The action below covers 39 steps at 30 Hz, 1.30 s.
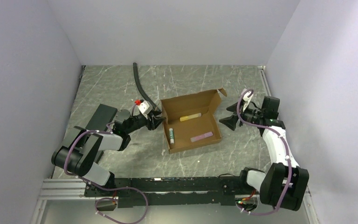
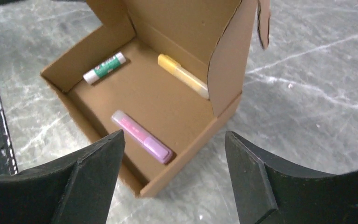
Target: Fold the paper box
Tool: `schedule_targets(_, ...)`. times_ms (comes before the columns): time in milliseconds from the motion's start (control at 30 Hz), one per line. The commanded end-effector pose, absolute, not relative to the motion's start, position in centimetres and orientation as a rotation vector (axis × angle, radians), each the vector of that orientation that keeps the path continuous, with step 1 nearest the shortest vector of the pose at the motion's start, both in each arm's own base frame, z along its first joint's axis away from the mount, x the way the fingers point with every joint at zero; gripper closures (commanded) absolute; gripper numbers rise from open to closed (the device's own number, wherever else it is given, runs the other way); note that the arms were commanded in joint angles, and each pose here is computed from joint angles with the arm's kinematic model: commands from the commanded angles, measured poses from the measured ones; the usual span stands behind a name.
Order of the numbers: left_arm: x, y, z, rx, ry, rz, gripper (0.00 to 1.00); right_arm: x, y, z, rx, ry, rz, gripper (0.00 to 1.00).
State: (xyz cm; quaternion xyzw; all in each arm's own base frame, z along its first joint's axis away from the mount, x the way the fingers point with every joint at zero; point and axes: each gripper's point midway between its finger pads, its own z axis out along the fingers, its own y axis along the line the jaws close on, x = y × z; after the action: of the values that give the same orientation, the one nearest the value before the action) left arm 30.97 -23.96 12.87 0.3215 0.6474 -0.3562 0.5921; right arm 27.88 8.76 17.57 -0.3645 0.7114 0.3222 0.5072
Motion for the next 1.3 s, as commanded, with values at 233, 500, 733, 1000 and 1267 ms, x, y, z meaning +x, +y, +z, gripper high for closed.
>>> schedule_targets(233,30.9,-24.3,13.8,0.758,1.475,-0.854,0.52,35.0,11.7,20.0,-0.731,1.591,0.567,0.48)
schedule_targets(500,30.8,-24.2,13.9,0.76,1.471,-0.847,0.52,35.4,13.0,19.3,-0.624,1.665,0.574,1.0)
schedule_targets(733,30.8,-24.4,13.9,0.757,1.469,-0.862,0.52,34.2,13.6,17.2,-0.683,1.733,0.546,1.0)
schedule_targets(1000,30.6,-24.2,13.7,0.762,1.477,-0.855,0.52,32.8,14.7,17.9,-0.618,1.783,0.693,1.0)
schedule_targets(1267,30.7,-24.4,13.5,0.761,1.483,-0.866,0.52,33.2,15.6,19.6,-0.554,1.794,0.76,1.0)
